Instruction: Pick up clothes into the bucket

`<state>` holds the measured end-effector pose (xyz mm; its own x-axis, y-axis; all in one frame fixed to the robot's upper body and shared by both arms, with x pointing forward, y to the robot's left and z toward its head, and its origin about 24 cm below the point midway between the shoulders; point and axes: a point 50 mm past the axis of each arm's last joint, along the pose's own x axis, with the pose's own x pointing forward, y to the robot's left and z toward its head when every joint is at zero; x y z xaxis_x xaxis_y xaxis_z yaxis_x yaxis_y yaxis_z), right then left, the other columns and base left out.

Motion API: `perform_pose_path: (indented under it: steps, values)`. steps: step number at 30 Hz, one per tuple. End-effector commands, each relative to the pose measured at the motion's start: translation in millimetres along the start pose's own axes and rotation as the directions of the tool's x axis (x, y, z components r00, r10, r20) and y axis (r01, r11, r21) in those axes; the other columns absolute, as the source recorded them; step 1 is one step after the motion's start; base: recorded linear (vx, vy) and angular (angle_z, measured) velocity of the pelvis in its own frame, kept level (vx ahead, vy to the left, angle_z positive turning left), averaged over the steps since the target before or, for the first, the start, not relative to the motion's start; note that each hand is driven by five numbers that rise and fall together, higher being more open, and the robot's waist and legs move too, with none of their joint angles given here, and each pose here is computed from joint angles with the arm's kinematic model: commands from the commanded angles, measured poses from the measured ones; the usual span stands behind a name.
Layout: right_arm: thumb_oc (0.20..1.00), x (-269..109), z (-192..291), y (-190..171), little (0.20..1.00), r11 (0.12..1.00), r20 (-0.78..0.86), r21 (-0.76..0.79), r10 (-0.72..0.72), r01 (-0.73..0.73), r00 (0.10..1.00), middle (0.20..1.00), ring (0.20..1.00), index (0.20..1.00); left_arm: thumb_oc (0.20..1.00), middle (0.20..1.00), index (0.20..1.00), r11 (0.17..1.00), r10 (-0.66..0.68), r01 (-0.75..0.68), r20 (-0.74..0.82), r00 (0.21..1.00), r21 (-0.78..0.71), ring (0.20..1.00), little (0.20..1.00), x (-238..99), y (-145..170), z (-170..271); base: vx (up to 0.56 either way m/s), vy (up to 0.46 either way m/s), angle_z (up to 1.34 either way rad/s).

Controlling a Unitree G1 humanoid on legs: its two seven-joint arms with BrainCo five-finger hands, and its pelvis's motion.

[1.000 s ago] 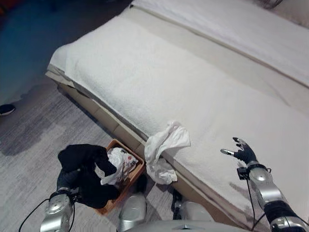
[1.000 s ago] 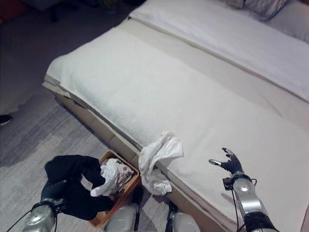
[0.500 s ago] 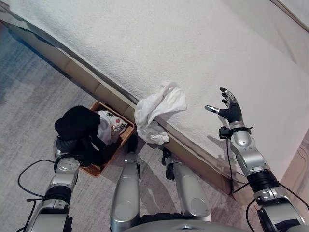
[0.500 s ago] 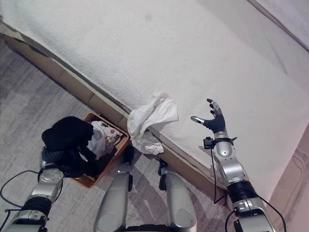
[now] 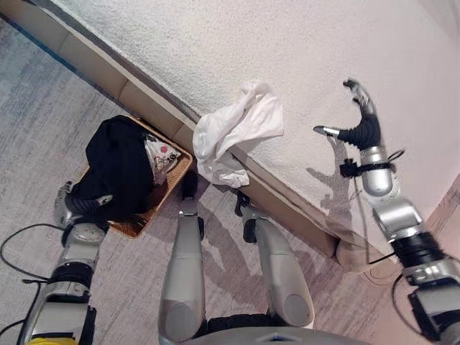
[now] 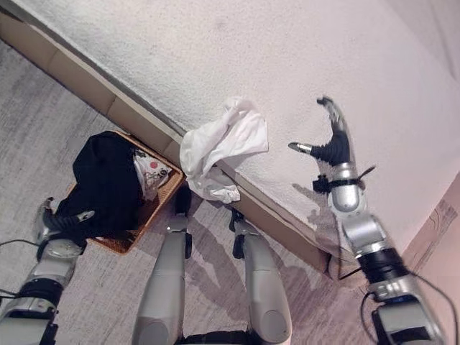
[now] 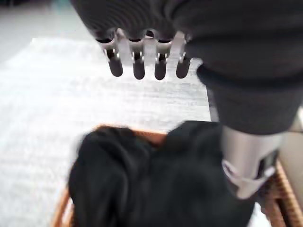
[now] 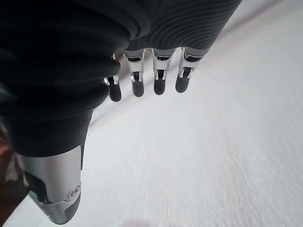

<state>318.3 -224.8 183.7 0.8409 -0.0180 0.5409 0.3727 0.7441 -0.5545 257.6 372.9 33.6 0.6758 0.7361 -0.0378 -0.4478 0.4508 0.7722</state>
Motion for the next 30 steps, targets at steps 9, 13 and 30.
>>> perform_pose_path:
  steps: [9, 13, 30]
  values:
    - [1.0, 12, 19, 11, 1.0, 0.988, 0.111, -0.143, 0.081, -0.065, 0.99, 1.0, 1.0, 1.0, 1.0, 1.0, 1.0, 0.988, -0.039, 0.038, 0.002, 0.999, 0.148, 1.0, 1.0, -7, -4, -14, 0.0, 0.0, 0.0]
    - [1.0, 16, 19, 16, 1.0, 0.97, 0.113, -0.224, 0.119, -0.091, 0.987, 1.0, 1.0, 1.0, 1.0, 1.0, 1.0, 0.998, -0.06, 0.061, -0.024, 0.998, 0.026, 1.0, 1.0, -20, -21, -19, 0.0, 0.0, 0.0]
    - [1.0, 73, -17, 12, 1.0, 0.661, -0.086, -0.728, 0.172, -0.18, 0.981, 1.0, 1.0, 1.0, 1.0, 1.0, 1.0, 0.86, -0.393, 0.427, 0.17, 0.904, -0.281, 1.0, 1.0, -105, -101, 7, 0.0, -0.025, 0.09]
